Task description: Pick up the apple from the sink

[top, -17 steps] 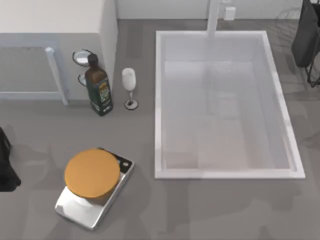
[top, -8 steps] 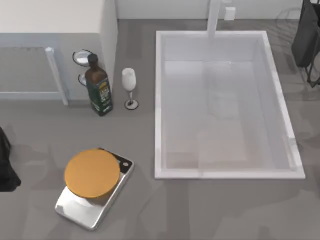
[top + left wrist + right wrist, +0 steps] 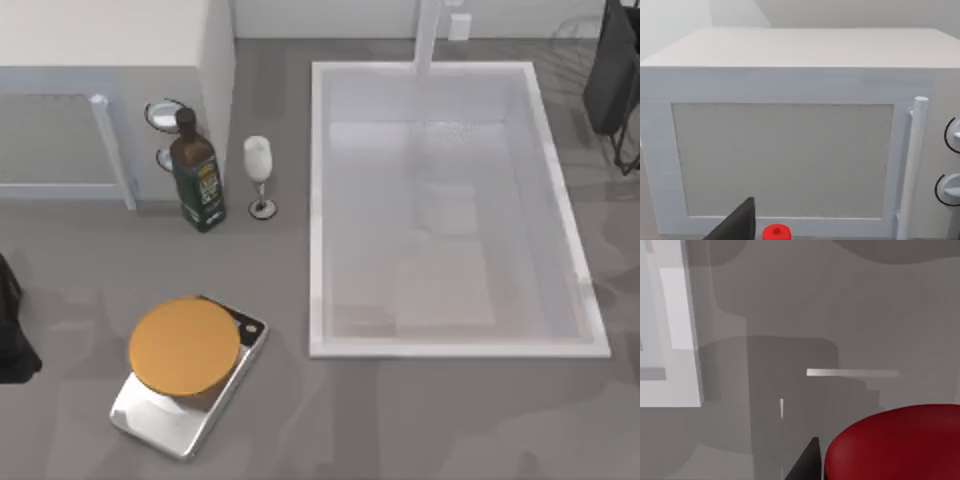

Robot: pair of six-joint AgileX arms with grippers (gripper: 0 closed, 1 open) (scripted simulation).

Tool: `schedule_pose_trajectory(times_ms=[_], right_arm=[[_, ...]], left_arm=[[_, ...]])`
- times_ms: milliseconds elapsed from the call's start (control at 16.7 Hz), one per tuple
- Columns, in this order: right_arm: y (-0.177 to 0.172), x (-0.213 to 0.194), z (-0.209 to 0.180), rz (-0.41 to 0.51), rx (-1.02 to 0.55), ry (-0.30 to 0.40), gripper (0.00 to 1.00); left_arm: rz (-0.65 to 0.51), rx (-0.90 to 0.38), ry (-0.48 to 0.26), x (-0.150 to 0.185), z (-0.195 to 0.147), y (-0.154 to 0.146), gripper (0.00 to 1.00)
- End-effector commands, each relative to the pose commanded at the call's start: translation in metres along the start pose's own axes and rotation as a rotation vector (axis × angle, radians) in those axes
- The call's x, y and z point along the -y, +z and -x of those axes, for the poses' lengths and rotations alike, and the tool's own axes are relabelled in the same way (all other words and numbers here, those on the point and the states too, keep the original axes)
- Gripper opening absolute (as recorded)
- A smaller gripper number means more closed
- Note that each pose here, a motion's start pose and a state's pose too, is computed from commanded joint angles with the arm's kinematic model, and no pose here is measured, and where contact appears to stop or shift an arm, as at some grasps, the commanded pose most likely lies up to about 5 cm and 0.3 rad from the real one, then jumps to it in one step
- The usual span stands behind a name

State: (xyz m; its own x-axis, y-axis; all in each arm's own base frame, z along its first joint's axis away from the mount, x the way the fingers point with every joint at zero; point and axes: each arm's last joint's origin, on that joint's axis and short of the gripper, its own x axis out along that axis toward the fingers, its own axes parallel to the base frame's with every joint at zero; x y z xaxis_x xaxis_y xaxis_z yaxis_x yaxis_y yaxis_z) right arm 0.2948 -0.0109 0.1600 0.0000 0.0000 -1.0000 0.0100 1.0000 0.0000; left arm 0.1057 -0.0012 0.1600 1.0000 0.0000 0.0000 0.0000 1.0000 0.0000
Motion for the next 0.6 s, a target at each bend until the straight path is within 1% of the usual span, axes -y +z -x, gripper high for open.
schedule_pose_trajectory(times_ms=[600], right_arm=[[0.0, 0.0, 0.0, 0.0, 0.0, 0.0, 0.9]], left_arm=[[0.0, 0.0, 0.0, 0.0, 0.0, 0.0, 1.0]])
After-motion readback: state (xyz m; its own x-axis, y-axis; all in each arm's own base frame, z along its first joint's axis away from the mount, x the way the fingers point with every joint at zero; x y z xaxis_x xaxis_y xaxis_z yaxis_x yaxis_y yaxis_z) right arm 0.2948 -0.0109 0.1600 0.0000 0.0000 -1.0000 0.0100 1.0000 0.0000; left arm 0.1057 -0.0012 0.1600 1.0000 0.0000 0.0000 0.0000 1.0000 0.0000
